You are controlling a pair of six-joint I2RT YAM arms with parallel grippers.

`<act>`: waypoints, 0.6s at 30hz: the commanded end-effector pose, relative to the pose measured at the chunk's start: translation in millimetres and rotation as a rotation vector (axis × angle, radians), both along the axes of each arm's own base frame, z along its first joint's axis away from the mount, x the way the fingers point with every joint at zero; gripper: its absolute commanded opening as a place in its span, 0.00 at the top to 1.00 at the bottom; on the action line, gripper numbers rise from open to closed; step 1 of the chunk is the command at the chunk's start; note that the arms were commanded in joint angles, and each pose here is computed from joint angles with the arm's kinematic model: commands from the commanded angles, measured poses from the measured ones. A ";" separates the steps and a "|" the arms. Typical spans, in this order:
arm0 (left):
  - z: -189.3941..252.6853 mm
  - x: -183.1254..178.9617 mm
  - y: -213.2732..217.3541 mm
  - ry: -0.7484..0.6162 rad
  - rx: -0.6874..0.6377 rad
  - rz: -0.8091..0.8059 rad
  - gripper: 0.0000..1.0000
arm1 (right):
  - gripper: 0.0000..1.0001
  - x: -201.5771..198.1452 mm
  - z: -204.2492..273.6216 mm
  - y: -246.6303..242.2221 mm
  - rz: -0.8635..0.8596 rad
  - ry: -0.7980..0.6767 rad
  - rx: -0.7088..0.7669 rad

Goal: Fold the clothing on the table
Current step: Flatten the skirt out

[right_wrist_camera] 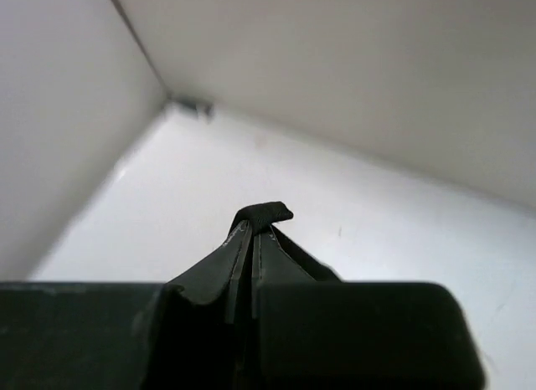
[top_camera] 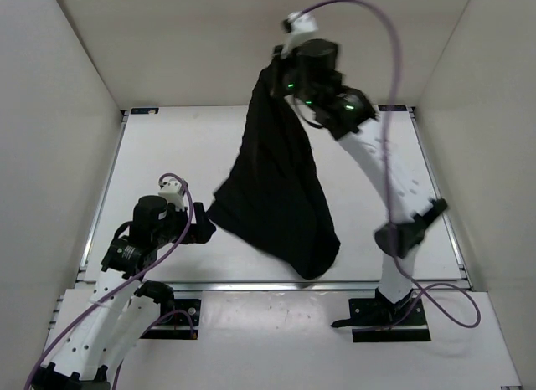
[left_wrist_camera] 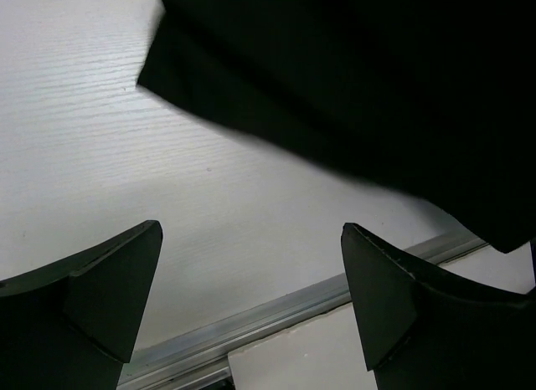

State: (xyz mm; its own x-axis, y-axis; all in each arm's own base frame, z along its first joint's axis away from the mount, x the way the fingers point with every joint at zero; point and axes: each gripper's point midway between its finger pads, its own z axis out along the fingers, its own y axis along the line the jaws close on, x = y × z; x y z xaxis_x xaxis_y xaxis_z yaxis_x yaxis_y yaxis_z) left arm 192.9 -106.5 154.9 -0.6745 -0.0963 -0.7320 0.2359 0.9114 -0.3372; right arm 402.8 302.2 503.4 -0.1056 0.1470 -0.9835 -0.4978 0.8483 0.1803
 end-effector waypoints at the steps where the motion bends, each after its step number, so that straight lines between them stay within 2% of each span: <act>1: 0.4 0.6 -1.1 0.003 0.006 -0.011 0.01 | 1.00 25.0 -129.8 52.9 0.148 0.312 -0.156; 2: 2.0 1.2 -1.2 -0.001 0.006 -0.014 0.02 | 1.00 29.7 -135.5 56.9 0.139 0.321 -0.176; 4: 1.9 -0.2 -3.8 0.002 0.003 -0.029 0.01 | 0.73 33.7 -129.9 47.3 0.056 0.305 -0.223; 5: 3.7 -1.9 -7.1 -0.011 -0.002 -0.053 0.01 | 0.65 37.1 -122.1 39.0 0.005 0.282 -0.229; 6: 4.3 -4.6 -11.3 -0.011 -0.007 -0.084 0.02 | 0.63 37.7 -116.1 34.8 -0.012 0.261 -0.239; 8: 8.5 -5.1 -15.7 -0.027 -0.022 -0.109 0.01 | 0.52 35.6 -93.4 11.4 -0.083 0.216 -0.231; 9: 6.0 -6.1 -16.1 -0.023 -0.017 -0.117 0.04 | 0.51 36.8 -96.6 2.5 -0.098 0.222 -0.244; 10: 10.6 -4.3 -16.4 -0.035 -0.024 -0.114 0.09 | 0.47 34.4 -98.2 -10.2 -0.117 0.228 -0.253; 11: 11.3 -4.6 -16.7 -0.037 -0.029 -0.112 0.27 | 0.43 23.0 -81.5 -25.5 -0.123 0.203 -0.239; 12: 10.2 -3.4 -14.0 -0.033 -0.021 -0.097 0.46 | 0.40 26.7 -110.4 -33.5 -0.131 0.250 -0.279; 13: 10.4 -2.8 -14.1 -0.035 -0.020 -0.098 0.55 | 0.40 19.7 -123.9 -49.1 -0.126 0.270 -0.286; 14: 7.2 -4.7 -15.3 -0.023 -0.023 -0.109 0.66 | 0.43 2.7 -110.8 -59.8 -0.105 0.246 -0.247; 15: 10.5 -4.3 -16.8 -0.029 -0.020 -0.124 0.75 | 0.46 1.3 -146.3 -65.7 -0.095 0.292 -0.271; 16: 6.5 -6.3 -19.3 -0.005 -0.019 -0.146 0.78 | 0.55 -9.9 -168.3 -81.0 -0.101 0.316 -0.271; 17: 9.6 -6.0 -20.8 -0.005 -0.023 -0.150 0.79 | 0.67 -25.5 -162.1 -89.2 -0.085 0.300 -0.240; 18: 10.6 -5.2 -22.5 0.012 -0.038 -0.143 0.76 | 0.77 -30.8 -203.8 -99.2 -0.075 0.377 -0.262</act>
